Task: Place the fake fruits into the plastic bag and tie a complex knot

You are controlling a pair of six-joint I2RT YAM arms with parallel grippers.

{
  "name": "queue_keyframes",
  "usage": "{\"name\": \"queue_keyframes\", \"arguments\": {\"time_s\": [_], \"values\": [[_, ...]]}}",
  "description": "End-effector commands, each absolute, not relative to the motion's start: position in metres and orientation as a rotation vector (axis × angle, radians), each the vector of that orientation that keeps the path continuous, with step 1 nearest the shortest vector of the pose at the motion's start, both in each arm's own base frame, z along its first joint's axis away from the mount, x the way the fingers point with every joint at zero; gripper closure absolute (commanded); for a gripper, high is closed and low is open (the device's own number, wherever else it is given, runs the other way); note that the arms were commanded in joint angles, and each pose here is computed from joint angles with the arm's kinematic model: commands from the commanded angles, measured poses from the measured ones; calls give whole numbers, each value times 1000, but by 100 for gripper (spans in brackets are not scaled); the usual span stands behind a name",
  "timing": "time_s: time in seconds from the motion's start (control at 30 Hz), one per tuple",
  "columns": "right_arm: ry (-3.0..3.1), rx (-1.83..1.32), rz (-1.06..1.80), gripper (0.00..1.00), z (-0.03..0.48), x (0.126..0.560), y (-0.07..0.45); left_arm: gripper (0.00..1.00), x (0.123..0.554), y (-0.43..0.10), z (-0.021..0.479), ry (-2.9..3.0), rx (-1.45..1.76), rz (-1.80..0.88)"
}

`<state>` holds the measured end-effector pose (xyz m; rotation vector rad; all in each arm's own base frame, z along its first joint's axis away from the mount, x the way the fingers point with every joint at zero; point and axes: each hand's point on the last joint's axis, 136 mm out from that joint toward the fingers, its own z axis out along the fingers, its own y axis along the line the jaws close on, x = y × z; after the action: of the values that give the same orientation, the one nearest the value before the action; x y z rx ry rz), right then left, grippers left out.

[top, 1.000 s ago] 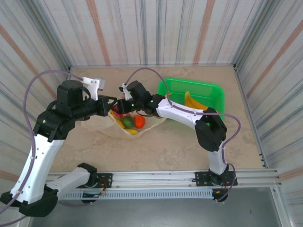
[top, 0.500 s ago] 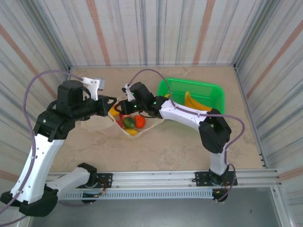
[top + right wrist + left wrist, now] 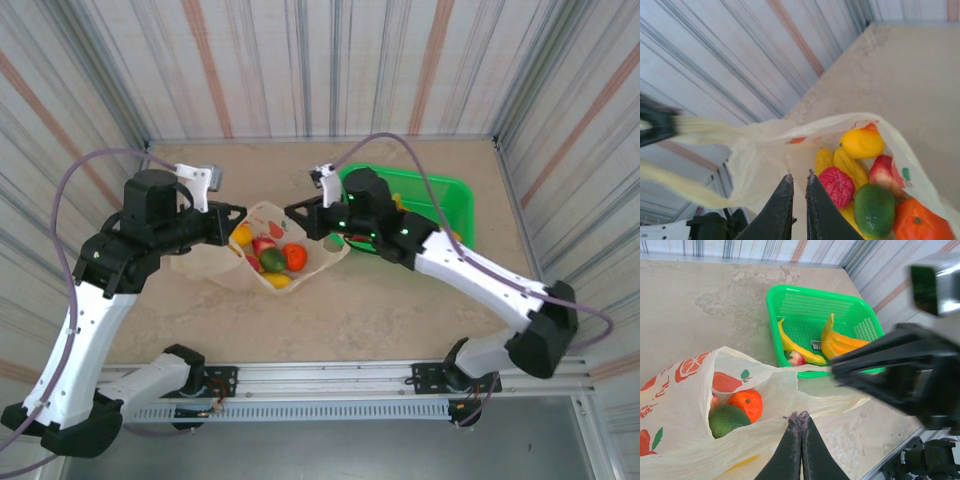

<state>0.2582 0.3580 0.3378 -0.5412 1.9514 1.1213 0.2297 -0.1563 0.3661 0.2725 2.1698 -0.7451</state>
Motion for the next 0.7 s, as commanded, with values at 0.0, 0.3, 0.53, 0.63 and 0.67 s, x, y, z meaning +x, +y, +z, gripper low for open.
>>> {"name": "queue_keyframes", "arguments": {"time_s": [0.0, 0.3, 0.53, 0.63, 0.67], "values": [[1935, -488, 976, 83, 352, 254, 309, 100, 227, -152, 366, 2153, 278, -725], [2442, 76, 419, 53, 269, 240, 144, 100, 227, -151, 362, 2157, 293, -715], [2779, 162, 254, 44, 164, 198, 119, 100, 230, -161, 358, 2150, 307, -770], [2803, 202, 260, 38, 136, 211, 126, 100, 230, -162, 359, 2148, 311, -777], [2804, 207, 248, 37, 128, 218, 127, 100, 230, -162, 360, 2145, 316, -776]]}}
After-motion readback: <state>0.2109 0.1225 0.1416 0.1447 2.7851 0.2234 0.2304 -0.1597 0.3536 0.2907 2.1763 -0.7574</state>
